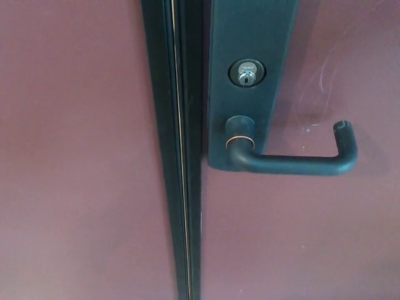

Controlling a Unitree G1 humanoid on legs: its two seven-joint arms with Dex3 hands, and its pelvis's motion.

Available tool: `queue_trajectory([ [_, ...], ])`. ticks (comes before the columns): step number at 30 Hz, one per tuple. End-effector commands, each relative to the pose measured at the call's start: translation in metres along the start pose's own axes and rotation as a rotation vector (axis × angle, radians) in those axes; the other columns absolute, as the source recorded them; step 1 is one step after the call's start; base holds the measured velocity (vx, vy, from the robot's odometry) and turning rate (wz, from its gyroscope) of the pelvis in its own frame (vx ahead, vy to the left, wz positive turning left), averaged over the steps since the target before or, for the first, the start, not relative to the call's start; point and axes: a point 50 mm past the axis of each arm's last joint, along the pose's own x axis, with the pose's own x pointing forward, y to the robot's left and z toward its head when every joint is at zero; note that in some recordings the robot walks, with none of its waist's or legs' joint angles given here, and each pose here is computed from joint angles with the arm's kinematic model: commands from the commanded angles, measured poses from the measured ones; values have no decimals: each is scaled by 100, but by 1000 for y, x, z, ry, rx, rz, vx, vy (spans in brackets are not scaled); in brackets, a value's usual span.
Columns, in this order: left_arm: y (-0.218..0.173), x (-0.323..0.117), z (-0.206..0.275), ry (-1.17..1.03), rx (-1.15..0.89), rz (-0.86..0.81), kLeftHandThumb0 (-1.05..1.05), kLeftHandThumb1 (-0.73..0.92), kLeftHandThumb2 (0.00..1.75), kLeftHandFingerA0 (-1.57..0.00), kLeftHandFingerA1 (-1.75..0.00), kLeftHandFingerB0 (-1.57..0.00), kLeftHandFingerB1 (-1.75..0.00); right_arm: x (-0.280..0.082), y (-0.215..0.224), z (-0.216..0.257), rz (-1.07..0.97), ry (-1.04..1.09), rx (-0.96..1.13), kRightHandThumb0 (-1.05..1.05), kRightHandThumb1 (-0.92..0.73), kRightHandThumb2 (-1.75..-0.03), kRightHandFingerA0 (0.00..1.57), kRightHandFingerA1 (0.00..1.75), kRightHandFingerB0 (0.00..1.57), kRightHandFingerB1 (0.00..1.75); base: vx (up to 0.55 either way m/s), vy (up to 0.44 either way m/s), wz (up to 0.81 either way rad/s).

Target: The robot walks towards the door handle and put its right hand on it and twist the handle

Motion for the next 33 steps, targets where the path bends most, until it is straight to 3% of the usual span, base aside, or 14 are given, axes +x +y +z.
queue_trajectory([
  [1, 1, 0, -2, 19, 16, -14, -40, 39, 68, -61, -57, -49, -50, 14, 3, -3, 95, 60, -64, -57, -56, -57, 45, 43, 31, 33, 0, 0, 0],
  [19, 4, 1, 1, 21, 7, -9, -39, 39, 68, -61, -57, -49, -50, 36, 4, 7, 177, 90, -125, -60, -55, -57, 46, 43, 31, 34, 0, 0, 0],
  [33, 4, 1, 2, 11, 7, -16, -39, 39, 68, -61, -57, -49, -50, 75, 27, 20, 334, 118, -271, -55, -56, -56, 46, 43, 34, 35, 0, 0, 0],
])
